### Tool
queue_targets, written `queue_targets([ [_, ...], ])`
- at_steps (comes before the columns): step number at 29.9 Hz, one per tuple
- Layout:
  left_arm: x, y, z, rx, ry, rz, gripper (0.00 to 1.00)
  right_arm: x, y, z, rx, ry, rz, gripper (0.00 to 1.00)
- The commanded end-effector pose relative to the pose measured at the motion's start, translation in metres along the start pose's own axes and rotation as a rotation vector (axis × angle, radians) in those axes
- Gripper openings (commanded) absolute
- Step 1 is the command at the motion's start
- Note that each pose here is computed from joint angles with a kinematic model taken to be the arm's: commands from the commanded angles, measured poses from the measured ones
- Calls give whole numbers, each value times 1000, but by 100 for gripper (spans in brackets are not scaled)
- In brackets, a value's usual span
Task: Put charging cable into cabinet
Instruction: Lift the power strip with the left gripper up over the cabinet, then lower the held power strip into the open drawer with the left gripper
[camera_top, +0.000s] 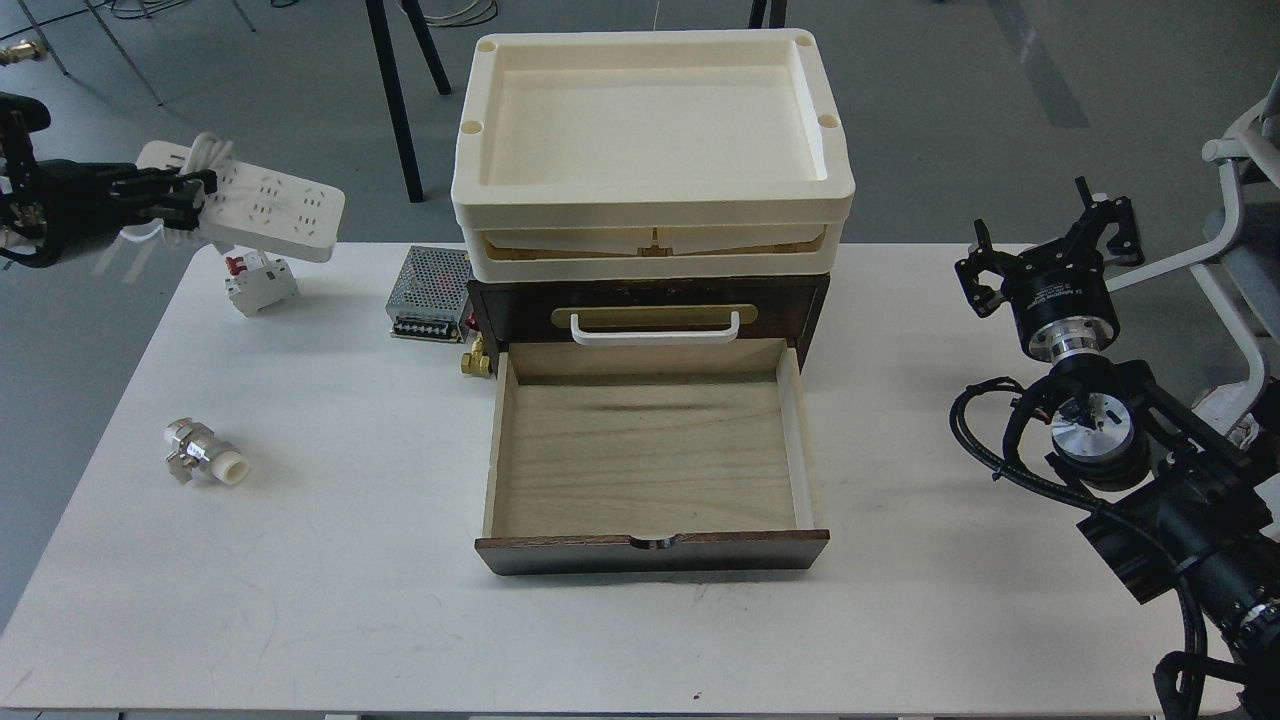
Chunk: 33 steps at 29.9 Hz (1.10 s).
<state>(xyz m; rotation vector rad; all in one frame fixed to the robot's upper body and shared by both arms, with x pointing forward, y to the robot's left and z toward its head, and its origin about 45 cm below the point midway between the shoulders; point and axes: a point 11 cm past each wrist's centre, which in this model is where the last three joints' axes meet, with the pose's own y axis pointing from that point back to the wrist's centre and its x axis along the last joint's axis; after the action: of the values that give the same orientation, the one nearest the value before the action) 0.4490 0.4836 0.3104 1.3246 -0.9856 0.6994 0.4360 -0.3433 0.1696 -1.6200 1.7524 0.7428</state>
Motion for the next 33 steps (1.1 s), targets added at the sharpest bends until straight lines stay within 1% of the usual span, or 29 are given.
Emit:
queue_targets([
  [1, 47, 13, -3, 7, -8, 77, 5, 0, 0, 0, -1, 1, 0, 100],
  [5, 94, 24, 3, -1, -12, 122, 5, 0, 0, 0, -1, 1, 0, 100],
  [7, 123, 30, 19, -44, -24, 147, 5, 0, 0, 0, -1, 1, 0, 100],
  [9, 147, 40, 42, -111, -41, 151, 5, 0, 0, 0, -1, 1, 0, 100],
  [11, 163, 49, 75, -203, -73, 133, 5, 0, 0, 0, -1, 1, 0, 100],
  [14, 173, 62, 138, -369, -152, 92, 4, 0, 0, 0, -1, 1, 0, 100],
  [16, 171, 73, 177, -475, -217, 83, 4, 0, 0, 0, -1, 1, 0, 100],
  [18, 171, 90, 226, -612, -287, 95, 4, 0, 0, 0, -1, 1, 0, 100],
  [20, 161, 104, 271, -738, -354, 84, 5, -1, 0, 1, -2, 0, -2, 100],
  [24, 136, 100, 349, -870, -445, 42, 5, 0, 0, 1, -3, 2, -1, 100],
  [27, 112, 87, 380, -931, -440, -8, 5, 0, 1, 1, -4, 1, -1, 100],
  [29, 89, 82, 402, -991, -432, -53, 5, 0, 1, 0, -3, 3, 0, 100],
  [31, 61, 78, 415, -1014, -418, -97, 5, 0, 0, 0, -1, 2, 0, 100],
  [33, 32, 67, 415, -987, -377, -147, 5, 0, 0, 0, -1, 2, 0, 100],
])
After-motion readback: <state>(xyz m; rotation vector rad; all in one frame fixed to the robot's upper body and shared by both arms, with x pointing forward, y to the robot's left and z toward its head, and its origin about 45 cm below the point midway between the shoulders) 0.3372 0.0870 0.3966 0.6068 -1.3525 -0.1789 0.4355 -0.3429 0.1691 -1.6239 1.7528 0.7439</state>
